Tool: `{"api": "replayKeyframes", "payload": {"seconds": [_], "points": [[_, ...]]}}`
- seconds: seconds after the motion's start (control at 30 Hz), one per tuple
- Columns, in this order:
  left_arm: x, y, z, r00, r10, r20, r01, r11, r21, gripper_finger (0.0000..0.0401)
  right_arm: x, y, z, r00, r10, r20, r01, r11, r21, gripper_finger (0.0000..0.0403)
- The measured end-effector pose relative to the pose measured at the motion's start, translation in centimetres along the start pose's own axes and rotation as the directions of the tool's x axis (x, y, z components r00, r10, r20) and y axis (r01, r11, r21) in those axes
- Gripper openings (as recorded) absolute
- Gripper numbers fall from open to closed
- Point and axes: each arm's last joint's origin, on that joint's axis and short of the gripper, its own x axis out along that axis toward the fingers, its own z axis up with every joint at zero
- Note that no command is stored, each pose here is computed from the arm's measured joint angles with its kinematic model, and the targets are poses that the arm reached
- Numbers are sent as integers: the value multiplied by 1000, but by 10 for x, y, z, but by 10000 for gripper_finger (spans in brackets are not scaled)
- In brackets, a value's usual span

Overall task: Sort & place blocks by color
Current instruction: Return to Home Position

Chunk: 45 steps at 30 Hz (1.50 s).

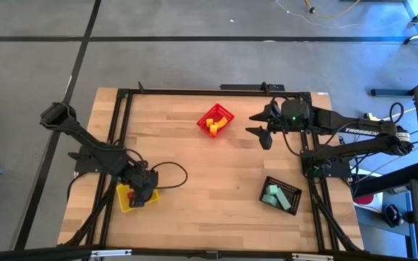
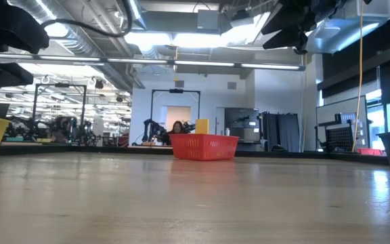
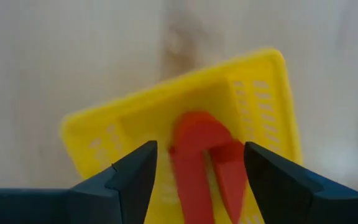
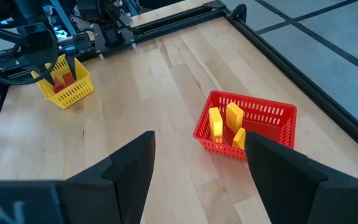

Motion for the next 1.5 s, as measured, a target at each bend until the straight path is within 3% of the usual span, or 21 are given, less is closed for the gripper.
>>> {"api": "replayKeyframes", "payload": {"seconds": [0.1,0.17,0.27,0.37,0.53,0.67,0.83,0.97,1.13,1.23,1.5], "points": [[-5,2,2,997,-63,-40,64,998,14,232,0,0,0,1000,0,-1,0,1000,0,248],[-13,4,6,997,-82,-2,82,996,31,228,0,0,0,1000,-1,-2,1,1000,0,248],[-34,11,14,990,-65,128,56,996,70,222,0,0,0,1000,-1,-3,1,1000,1,248],[-62,25,24,953,14,301,-39,996,77,213,0,0,-1,1000,-1,-3,1,1000,3,248],[-116,58,34,807,186,560,-207,978,-26,188,0,0,-1,1000,-1,-3,1,1000,3,248],[-153,82,29,646,306,700,-284,947,-152,153,0,0,-1,1000,-1,-3,1,1000,3,248],[-185,98,15,446,366,817,-266,925,-270,87,0,0,0,1000,-1,-2,1,1000,4,248],[-201,100,1,348,366,863,-230,926,-299,17,0,0,0,1000,-1,-2,1,1000,4,248],[-216,94,-2,226,292,929,-166,952,-258,2,0,0,0,1000,-1,-2,1,1000,4,248],[-218,93,1,199,265,943,-152,959,-238,1,0,0,0,1000,0,-2,0,1000,4,248],[-212,87,14,234,213,949,-139,973,-184,0,0,0,0,1000,0,-2,0,999,38,228]]}}
